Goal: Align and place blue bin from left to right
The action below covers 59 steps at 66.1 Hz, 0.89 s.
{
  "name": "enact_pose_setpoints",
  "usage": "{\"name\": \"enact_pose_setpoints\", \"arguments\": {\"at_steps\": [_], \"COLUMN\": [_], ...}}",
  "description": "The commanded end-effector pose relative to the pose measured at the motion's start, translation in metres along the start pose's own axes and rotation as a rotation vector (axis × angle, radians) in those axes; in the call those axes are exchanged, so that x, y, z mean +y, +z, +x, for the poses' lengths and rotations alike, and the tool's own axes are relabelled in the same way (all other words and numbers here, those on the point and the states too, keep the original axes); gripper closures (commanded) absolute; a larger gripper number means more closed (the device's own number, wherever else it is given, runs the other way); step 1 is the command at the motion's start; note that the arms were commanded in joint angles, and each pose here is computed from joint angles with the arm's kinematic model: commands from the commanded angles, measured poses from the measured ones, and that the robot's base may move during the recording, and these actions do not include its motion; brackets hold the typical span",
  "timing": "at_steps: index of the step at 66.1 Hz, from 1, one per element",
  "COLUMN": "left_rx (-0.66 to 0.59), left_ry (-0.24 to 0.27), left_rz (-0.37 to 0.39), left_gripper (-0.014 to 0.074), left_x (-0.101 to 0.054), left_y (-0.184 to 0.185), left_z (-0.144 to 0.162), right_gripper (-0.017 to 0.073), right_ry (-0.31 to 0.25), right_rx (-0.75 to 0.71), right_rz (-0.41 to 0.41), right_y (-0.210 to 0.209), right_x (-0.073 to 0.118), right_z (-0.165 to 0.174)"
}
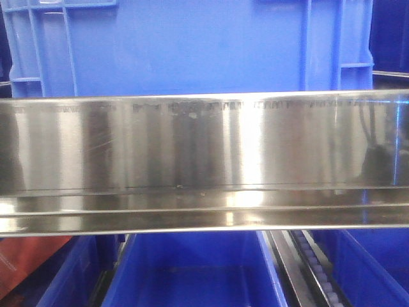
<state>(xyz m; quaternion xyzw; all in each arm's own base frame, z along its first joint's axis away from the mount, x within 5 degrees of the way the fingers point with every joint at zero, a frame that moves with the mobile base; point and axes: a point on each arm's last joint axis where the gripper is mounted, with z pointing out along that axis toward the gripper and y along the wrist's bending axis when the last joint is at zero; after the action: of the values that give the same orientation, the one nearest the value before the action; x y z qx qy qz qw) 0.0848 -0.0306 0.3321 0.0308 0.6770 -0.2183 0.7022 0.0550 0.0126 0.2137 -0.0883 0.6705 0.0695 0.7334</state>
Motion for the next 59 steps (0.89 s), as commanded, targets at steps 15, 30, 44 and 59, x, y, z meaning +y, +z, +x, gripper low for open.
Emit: {"name": "enact_pose_setpoints", "arguments": {"at_steps": [15, 30, 44, 59], "left_rx": [-0.026, -0.026, -0.026, -0.026], "left_ry": [0.007, 0.007, 0.007, 0.007], "left_rz": [0.019, 0.019, 0.019, 0.019], "left_gripper": [0.0705, 0.0705, 0.0705, 0.0705], "left_x": [-0.0018, -0.0018, -0.0018, -0.0018], "left_y": [-0.0006, -0.0006, -0.0006, -0.0006], "left_z": [-0.0024, -0.0024, -0.0024, -0.0024], "right_gripper": [0.0638, 0.0638, 0.0638, 0.0638], "right_ry": [0.02, -0.003, 0.004, 0.004], "right_rx": [-0.007, -0.002, -0.009, -0.009], "right_rz": [0.004, 0.004, 0.004, 0.004], "right_y": [-0.0003, -0.0003, -0.0003, -0.0003], "right_x": [-0.0002, -0.0002, -0.0002, -0.0002], "right_z": [0.0, 0.0005, -0.0002, -0.0002]}}
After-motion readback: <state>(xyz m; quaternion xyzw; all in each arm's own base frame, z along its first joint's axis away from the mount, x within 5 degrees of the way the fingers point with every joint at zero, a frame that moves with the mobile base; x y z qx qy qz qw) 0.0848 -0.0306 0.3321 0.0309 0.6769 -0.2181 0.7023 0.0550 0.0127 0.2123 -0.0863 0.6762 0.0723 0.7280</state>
